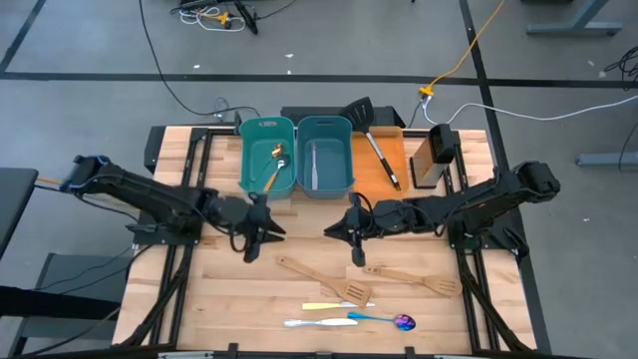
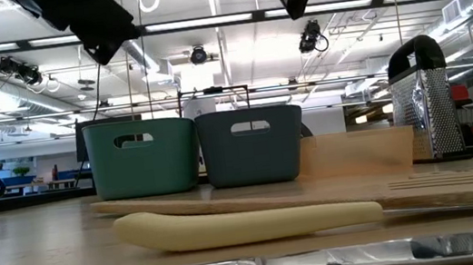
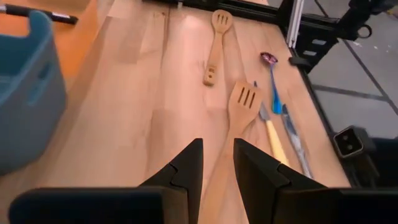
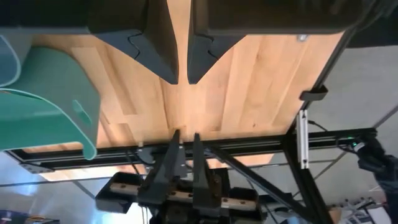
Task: Pick & Place Kitchen Items
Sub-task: Put the yellow table knife into the blue bin
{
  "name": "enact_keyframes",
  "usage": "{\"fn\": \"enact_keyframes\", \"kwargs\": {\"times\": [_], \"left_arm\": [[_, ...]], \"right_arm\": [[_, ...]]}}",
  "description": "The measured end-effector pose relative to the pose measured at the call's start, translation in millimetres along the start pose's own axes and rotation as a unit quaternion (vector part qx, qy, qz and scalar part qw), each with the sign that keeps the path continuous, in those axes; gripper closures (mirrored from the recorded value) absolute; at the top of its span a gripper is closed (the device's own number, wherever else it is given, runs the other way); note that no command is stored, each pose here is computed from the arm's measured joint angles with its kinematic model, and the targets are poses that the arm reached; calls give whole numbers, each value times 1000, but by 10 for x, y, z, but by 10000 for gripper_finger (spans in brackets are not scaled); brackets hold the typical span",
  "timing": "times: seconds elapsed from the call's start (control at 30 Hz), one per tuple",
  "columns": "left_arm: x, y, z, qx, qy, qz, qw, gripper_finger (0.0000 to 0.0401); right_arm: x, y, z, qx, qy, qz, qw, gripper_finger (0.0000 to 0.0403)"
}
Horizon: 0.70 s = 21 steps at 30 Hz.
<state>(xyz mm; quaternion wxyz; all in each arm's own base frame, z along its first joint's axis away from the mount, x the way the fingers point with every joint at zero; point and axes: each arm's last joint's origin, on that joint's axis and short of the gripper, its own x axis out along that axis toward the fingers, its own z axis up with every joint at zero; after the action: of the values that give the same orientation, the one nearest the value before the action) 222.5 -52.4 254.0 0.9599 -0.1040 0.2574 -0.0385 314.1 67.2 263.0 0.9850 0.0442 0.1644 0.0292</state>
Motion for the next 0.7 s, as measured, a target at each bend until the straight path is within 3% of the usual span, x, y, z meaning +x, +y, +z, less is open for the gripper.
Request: {"fn": "enact_keyframes", "kwargs": {"times": [0.33, 0.7], "left_arm": [[381, -418, -392, -23, 73, 10, 997, 307], [602, -923, -713, -29, 44, -26, 998, 307]], "right_arm": [[-10, 71, -24, 8, 8, 9, 1000, 357], [-11, 73, -30, 13, 11, 9, 1000, 357]]}}
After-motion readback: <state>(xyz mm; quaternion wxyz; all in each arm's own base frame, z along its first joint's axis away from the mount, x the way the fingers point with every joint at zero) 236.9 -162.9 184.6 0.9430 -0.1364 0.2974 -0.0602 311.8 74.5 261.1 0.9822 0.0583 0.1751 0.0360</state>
